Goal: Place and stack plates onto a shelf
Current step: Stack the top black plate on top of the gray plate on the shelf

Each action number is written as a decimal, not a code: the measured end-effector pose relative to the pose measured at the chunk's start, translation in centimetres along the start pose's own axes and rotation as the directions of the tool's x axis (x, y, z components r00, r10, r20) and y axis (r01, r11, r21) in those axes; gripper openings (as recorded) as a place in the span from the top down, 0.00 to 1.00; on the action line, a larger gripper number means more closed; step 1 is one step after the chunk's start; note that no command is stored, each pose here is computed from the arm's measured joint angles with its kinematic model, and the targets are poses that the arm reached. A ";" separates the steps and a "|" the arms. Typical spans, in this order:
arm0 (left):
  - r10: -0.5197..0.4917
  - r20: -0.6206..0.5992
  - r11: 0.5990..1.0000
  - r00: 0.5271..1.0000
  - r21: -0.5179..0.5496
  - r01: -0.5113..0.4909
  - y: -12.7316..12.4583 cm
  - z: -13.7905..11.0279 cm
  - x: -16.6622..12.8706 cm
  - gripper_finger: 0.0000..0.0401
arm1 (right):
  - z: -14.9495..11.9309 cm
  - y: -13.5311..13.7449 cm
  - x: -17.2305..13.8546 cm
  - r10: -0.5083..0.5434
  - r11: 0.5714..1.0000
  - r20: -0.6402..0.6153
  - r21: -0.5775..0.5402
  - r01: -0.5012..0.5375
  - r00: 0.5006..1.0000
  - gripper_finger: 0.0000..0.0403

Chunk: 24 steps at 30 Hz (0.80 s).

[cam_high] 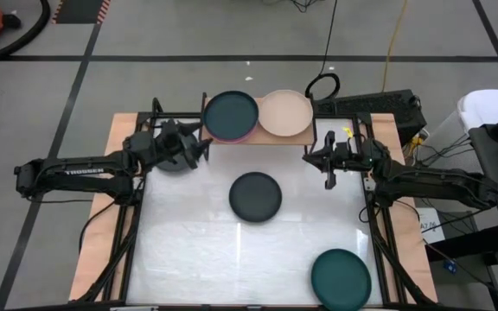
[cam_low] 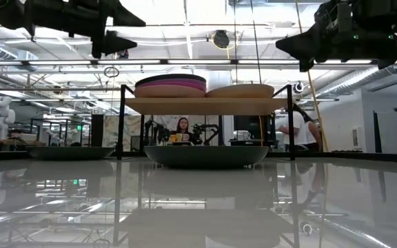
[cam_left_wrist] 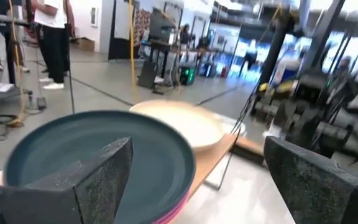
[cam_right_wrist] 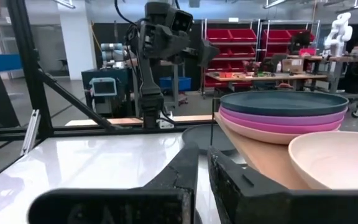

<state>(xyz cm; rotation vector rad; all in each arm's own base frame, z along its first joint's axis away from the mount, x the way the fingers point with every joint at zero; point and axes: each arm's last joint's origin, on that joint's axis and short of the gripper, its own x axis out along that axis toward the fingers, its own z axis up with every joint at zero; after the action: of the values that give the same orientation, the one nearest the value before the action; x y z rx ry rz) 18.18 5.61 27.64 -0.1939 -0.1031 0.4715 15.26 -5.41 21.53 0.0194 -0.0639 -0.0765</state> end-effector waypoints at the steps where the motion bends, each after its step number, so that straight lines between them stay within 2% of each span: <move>1: -0.003 0.014 1.000 1.000 -0.015 0.003 0.0 0.1 0.0 0.10 | 0.0 0.0 0.0 0.000 1.000 0.000 0.002 0.000 1.000 0.95; 10: -0.005 0.028 0.997 1.000 -0.072 0.007 -0.1 0.3 0.0 0.10 | -0.3 0.0 0.0 -0.001 1.000 -0.030 0.016 0.001 1.000 0.95; 16: 0.005 0.008 0.999 1.000 -0.042 -0.005 -0.1 0.5 0.1 0.10 | -0.3 0.0 0.0 -0.001 1.000 -0.031 0.014 0.001 1.000 0.95; 20: 0.149 -0.126 0.988 0.981 0.048 -0.144 -0.3 3.0 0.3 0.10 | -0.4 0.0 0.0 -0.002 1.000 -0.038 0.016 0.002 0.999 0.95; 22: 0.266 -0.225 0.962 0.937 0.130 -0.242 -0.5 4.1 0.4 0.10 | -0.4 0.0 0.0 -0.002 1.000 -0.044 0.017 0.003 0.999 0.95; 24: 0.365 -0.320 0.927 0.874 0.210 -0.310 -0.7 4.8 0.5 0.10 | -0.5 0.0 0.0 -0.002 1.000 -0.047 0.015 0.003 0.999 0.95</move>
<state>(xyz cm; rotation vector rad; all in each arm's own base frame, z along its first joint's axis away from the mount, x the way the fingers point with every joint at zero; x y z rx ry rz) 18.24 6.01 32.55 -0.1433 0.3284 0.7852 15.29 -5.43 21.06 0.0366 -0.0173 -0.0782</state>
